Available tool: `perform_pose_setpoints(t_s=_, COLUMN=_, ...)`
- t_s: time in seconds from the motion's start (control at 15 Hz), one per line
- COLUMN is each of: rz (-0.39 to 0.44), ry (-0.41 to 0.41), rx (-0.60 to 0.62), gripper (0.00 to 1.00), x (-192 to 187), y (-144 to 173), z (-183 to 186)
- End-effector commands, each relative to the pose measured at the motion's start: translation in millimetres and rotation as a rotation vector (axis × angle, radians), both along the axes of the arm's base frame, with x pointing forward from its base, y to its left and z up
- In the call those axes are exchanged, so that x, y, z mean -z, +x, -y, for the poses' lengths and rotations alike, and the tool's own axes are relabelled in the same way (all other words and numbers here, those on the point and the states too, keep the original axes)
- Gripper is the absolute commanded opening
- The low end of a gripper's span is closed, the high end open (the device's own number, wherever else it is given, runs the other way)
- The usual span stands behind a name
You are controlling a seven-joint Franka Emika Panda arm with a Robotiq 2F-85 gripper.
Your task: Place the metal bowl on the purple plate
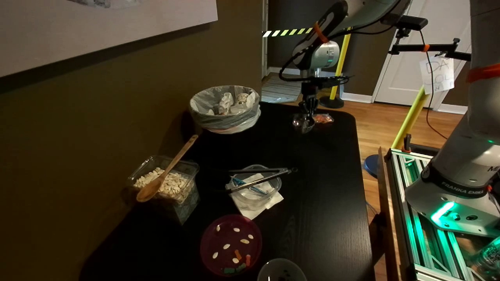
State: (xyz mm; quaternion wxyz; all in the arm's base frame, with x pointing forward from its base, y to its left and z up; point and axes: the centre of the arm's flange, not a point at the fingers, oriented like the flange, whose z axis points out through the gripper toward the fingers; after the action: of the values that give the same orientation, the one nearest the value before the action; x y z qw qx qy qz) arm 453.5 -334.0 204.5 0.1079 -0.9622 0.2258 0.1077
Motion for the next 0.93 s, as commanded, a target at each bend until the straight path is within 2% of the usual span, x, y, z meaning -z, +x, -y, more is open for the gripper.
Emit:
perform_pose_setpoints(t_s=0.0, rz=-0.025, ry=0.063, rx=-0.106, gripper=0.01, x=-27, y=-48, z=-75)
perform_pose_setpoints(t_s=0.13, rz=-0.024, ry=0.068, rx=-0.174, gripper=0.01, x=-30, y=-57, z=-117)
perform_pose_setpoints(t_s=0.47, rz=-0.094, ry=0.039, rx=-0.33, gripper=0.01, x=-27, y=-60, z=-216)
perform_pose_setpoints(t_s=0.73, rz=-0.164, ry=-0.004, rx=-0.369, gripper=0.01, x=-18, y=-36, z=-275)
perform_pose_setpoints(t_s=0.87, rz=-0.178, ry=-0.033, rx=-0.378, gripper=0.01, x=-17, y=-28, z=-293)
